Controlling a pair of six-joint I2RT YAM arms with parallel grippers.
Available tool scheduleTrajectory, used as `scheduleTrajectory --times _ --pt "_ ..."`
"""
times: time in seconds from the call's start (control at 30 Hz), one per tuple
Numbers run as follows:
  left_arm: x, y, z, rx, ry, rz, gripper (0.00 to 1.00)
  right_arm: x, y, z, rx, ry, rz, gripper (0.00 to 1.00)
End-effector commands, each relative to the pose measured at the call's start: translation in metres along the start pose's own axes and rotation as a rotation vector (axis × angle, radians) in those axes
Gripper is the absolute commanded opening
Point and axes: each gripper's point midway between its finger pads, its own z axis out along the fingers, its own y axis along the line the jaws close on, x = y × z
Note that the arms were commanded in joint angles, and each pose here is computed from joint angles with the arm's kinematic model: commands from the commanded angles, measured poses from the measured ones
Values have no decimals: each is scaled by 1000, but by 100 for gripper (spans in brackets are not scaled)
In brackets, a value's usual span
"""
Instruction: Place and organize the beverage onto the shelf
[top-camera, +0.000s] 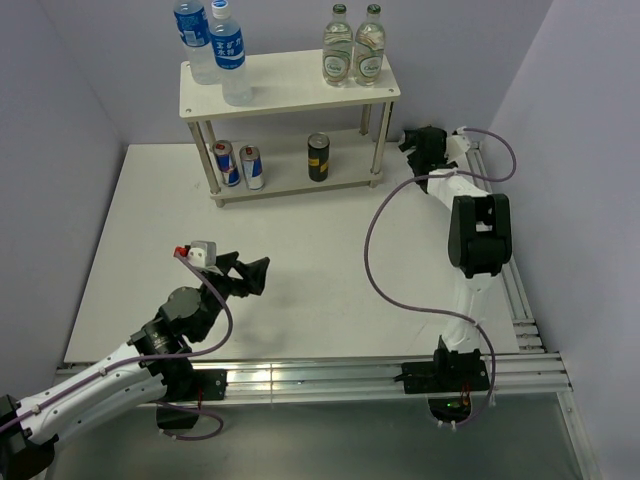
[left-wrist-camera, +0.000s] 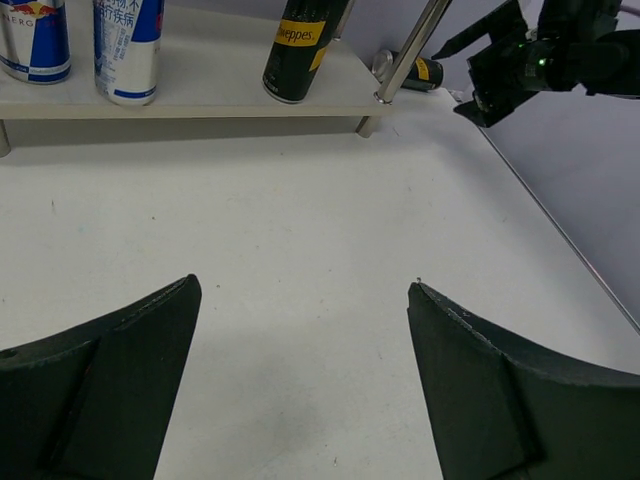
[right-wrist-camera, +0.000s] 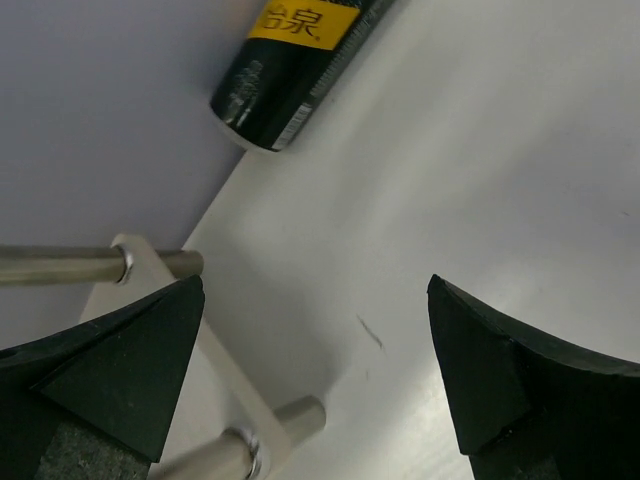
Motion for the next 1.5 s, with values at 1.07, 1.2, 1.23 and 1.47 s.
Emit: scheduleTrajectory --times 1.07,1.2,1.23,1.47 --pt "11 -7 3 40 26 0 91 10 13 165 -55 113 721 96" --pt "9 -9 2 50 23 -3 91 9 14 177 -65 107 809 96" --pt "10 -9 2 51 24 -3 91 12 12 180 -59 111 825 95" --pt "12 -9 4 50 30 4 91 5 19 198 -117 66 899 94"
